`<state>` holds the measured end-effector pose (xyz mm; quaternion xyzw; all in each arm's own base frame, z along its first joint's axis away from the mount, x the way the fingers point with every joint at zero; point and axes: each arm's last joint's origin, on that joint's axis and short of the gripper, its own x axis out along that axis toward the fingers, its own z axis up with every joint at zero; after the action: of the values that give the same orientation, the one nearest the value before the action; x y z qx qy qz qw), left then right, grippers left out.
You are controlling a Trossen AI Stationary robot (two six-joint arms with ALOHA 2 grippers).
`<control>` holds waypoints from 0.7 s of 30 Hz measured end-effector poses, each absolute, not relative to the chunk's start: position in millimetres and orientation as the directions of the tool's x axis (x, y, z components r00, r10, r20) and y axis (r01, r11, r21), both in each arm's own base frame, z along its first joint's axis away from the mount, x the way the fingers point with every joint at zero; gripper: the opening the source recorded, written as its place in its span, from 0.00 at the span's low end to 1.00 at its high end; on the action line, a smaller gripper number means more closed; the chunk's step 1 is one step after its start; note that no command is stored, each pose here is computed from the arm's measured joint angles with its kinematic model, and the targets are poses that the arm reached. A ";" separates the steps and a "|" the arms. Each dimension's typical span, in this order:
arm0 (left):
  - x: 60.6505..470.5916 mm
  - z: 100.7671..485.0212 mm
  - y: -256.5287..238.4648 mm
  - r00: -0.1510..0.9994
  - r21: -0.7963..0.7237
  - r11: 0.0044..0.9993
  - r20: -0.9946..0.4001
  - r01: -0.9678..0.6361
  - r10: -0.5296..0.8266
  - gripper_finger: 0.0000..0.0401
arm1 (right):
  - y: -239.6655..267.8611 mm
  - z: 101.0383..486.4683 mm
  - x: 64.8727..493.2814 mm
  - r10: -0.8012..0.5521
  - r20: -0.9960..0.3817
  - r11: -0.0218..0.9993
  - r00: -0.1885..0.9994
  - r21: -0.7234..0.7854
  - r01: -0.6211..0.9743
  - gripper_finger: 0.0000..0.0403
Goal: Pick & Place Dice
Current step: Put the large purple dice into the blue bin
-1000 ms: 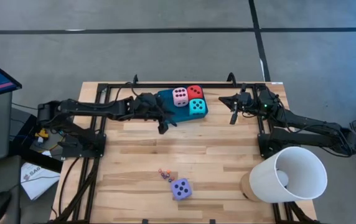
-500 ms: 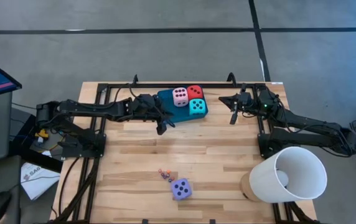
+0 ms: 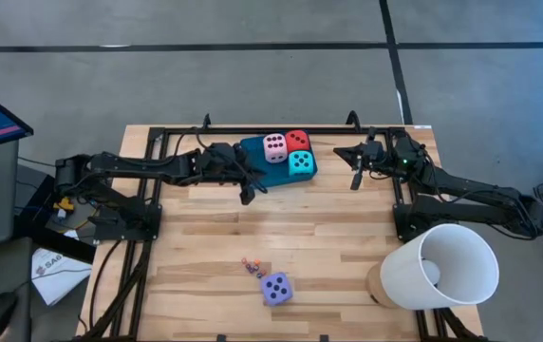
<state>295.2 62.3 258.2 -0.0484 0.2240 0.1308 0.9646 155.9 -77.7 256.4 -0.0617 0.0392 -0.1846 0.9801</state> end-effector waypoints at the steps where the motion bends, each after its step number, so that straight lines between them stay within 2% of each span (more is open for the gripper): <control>1: 295.6 258.8 62.4 0.869 -0.035 0.961 -0.437 -0.274 0.232 0.00 | -77.7 256.4 155.9 -0.367 -0.054 0.924 0.929 -0.137 0.357 0.00; 9: 297.6 263.4 62.7 0.890 -0.044 0.961 -0.391 -0.274 0.235 0.00 | -77.6 255.5 155.9 -0.366 -0.065 0.923 0.928 -0.149 0.354 0.00; 13: 298.7 263.3 57.5 0.894 -0.119 0.951 -0.391 -0.287 0.220 0.00 | -77.5 253.1 155.8 -0.365 -0.089 0.925 0.927 -0.147 0.350 0.00; 21: 303.9 263.3 12.5 0.916 -0.163 0.974 -0.392 -0.159 0.084 0.00 | -77.4 252.6 155.7 -0.365 -0.093 0.925 0.927 -0.147 0.349 0.00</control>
<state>303.9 12.5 263.3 -0.0959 0.1949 0.0623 0.9741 155.7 -77.4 252.6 -0.0638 0.0594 -0.1823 0.9794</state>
